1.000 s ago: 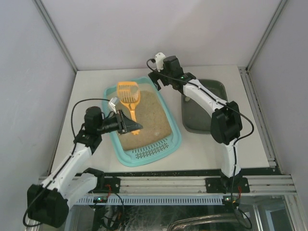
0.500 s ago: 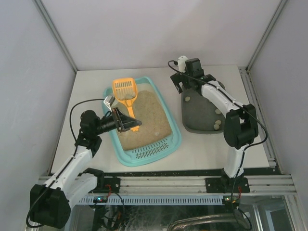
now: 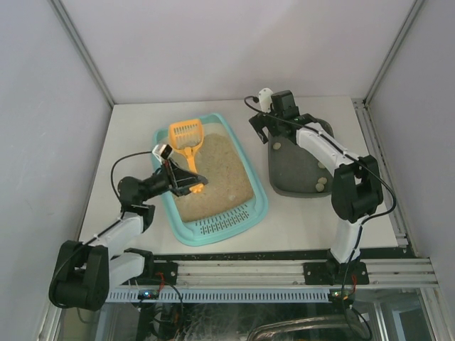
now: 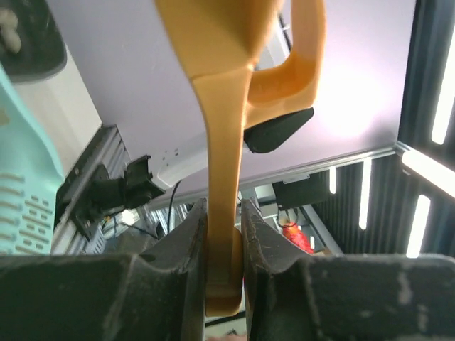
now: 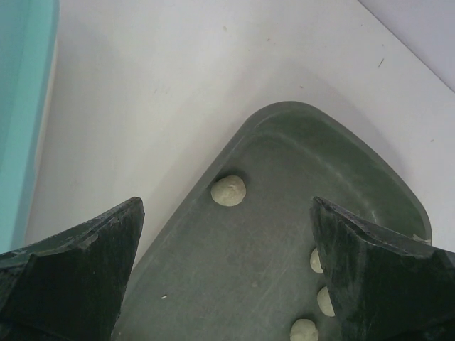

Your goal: Clean the litter box

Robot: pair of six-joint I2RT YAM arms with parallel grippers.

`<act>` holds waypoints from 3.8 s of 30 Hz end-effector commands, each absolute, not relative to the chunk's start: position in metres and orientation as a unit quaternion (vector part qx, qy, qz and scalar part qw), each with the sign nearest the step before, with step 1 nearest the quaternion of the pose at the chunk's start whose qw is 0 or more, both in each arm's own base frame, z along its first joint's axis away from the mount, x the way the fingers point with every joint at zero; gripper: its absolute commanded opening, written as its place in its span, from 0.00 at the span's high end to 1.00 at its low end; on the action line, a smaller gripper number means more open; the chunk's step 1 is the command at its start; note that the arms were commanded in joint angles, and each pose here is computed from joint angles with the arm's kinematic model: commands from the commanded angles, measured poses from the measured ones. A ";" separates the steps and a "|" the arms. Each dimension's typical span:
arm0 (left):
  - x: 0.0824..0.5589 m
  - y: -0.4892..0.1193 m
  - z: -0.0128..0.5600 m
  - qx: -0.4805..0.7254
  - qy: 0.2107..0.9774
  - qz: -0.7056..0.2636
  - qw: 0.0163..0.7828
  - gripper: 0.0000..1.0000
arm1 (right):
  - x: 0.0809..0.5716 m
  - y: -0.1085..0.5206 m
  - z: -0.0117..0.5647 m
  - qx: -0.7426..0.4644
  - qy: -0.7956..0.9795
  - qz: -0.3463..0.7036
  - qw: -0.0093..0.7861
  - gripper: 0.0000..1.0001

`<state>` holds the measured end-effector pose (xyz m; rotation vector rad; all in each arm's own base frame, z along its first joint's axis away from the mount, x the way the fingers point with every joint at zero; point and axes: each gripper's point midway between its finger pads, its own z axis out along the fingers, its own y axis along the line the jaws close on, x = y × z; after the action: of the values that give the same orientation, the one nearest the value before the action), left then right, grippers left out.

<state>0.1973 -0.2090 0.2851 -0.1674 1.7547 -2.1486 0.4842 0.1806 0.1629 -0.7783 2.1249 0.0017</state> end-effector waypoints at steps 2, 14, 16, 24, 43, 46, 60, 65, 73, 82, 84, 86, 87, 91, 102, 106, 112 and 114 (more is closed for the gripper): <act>0.206 -0.216 0.246 -0.034 0.725 -0.662 0.185 1.00 | 0.484 0.180 0.202 -0.313 0.825 0.003 0.471 0.00; 0.182 -0.212 0.298 -0.024 0.588 -0.790 0.175 1.00 | 0.478 0.181 0.196 -0.324 0.824 0.001 0.465 0.00; 0.184 -0.213 0.299 -0.023 0.594 -0.784 0.180 1.00 | 0.477 0.183 0.195 -0.326 0.824 0.004 0.462 0.00; 0.192 -0.212 0.236 -0.001 0.773 -0.606 0.189 1.00 | 0.472 0.180 0.194 -0.341 0.819 -0.014 0.461 0.00; 0.195 -0.224 0.250 0.026 0.811 -0.554 0.186 1.00 | 0.472 0.183 0.211 -0.289 0.838 0.066 0.458 0.00; 0.203 -0.229 0.259 0.022 0.798 -0.572 0.189 1.00 | 0.479 0.172 0.216 -0.266 0.842 0.076 0.462 0.00; 0.267 -0.272 0.255 0.123 0.856 -0.475 0.161 1.00 | 0.478 0.084 0.262 -0.132 0.851 0.191 0.471 0.00; 0.288 -0.326 0.248 0.200 0.871 -0.421 0.154 1.00 | 0.481 0.038 0.257 -0.070 0.861 0.198 0.464 0.00; 0.343 -0.391 0.210 0.215 0.889 -0.362 0.179 1.00 | 0.472 0.011 0.235 -0.043 0.873 0.197 0.443 0.00; 0.327 -0.409 0.141 0.386 0.879 -0.152 0.237 1.00 | 0.462 0.001 0.226 -0.020 0.875 0.188 0.445 0.00; 0.323 -0.420 0.140 0.392 0.874 -0.158 0.239 1.00 | 0.458 0.000 0.228 -0.017 0.874 0.188 0.448 0.00; 0.326 -0.424 0.144 0.398 0.869 -0.142 0.258 1.00 | 0.451 0.001 0.230 -0.013 0.873 0.187 0.449 0.00; 0.328 -0.423 0.144 0.402 0.867 -0.130 0.266 1.00 | 0.448 0.000 0.232 -0.013 0.873 0.184 0.452 0.00; 0.339 -0.407 0.142 0.406 0.864 -0.063 0.290 1.00 | 0.434 -0.003 0.228 -0.005 0.876 0.169 0.451 0.00; 0.326 -0.387 0.134 0.464 0.810 0.104 0.344 1.00 | 0.422 -0.006 0.224 0.022 0.878 0.156 0.453 0.00; 0.317 -0.393 0.134 0.485 0.793 0.115 0.351 1.00 | 0.422 -0.007 0.225 0.027 0.877 0.152 0.455 0.00; 0.313 -0.398 0.141 0.490 0.781 0.130 0.366 1.00 | 0.423 -0.021 0.222 0.047 0.877 0.144 0.456 0.00; 0.311 -0.399 0.150 0.482 0.786 0.118 0.369 1.00 | 0.424 -0.025 0.223 0.052 0.875 0.143 0.460 0.00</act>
<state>0.3042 -0.4008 0.1045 1.3361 2.0666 0.3349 0.4189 -0.0132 0.1976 0.0989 2.2482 0.3839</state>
